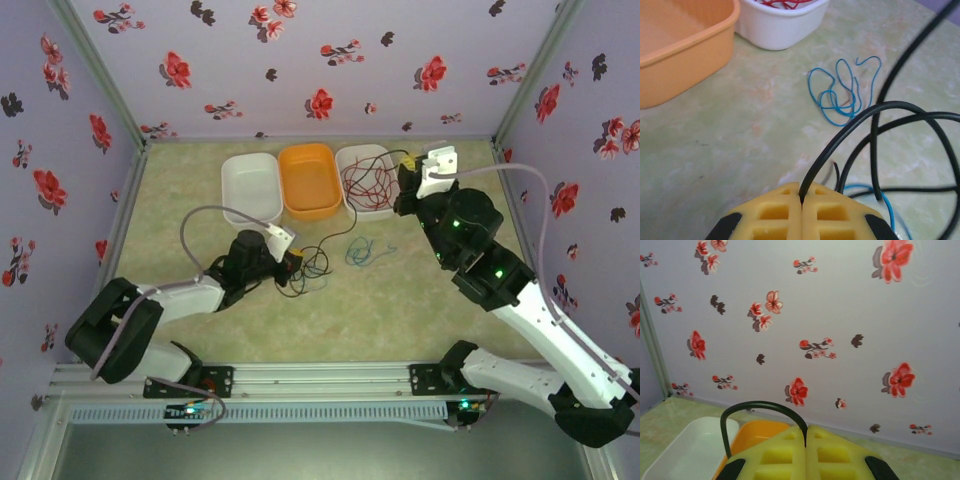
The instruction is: Untangle the cables
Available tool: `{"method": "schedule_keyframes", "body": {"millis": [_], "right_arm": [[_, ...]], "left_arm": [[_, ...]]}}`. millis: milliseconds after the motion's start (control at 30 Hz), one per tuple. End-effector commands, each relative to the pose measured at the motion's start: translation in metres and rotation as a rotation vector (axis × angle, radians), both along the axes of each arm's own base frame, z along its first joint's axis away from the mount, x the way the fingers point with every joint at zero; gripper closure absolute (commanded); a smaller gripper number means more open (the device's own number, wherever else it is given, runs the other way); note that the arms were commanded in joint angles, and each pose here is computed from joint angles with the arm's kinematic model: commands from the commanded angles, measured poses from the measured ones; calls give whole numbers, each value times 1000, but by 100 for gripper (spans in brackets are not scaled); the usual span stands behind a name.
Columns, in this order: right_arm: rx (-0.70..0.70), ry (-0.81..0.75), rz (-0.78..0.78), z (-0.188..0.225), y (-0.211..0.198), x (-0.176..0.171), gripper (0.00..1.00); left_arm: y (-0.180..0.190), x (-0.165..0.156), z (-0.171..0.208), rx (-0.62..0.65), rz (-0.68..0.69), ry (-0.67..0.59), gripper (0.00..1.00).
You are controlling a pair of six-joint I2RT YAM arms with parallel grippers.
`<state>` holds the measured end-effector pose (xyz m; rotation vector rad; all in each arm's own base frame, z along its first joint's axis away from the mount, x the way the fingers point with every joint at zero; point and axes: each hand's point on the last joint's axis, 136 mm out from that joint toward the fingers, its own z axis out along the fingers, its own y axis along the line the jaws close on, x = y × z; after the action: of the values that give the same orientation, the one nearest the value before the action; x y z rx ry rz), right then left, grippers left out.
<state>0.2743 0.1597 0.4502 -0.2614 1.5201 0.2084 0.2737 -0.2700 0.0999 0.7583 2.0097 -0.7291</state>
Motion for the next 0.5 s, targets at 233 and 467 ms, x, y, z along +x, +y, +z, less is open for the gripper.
{"method": "schedule_keyframes", "body": {"millis": [233, 467], "right_arm": [[27, -83, -106, 67, -32, -12, 100], [-23, 50, -113, 48, 0, 27, 100]], "left_arm": [[22, 1, -15, 35, 107, 46, 100], [16, -3, -8, 8, 78, 52, 97]]}}
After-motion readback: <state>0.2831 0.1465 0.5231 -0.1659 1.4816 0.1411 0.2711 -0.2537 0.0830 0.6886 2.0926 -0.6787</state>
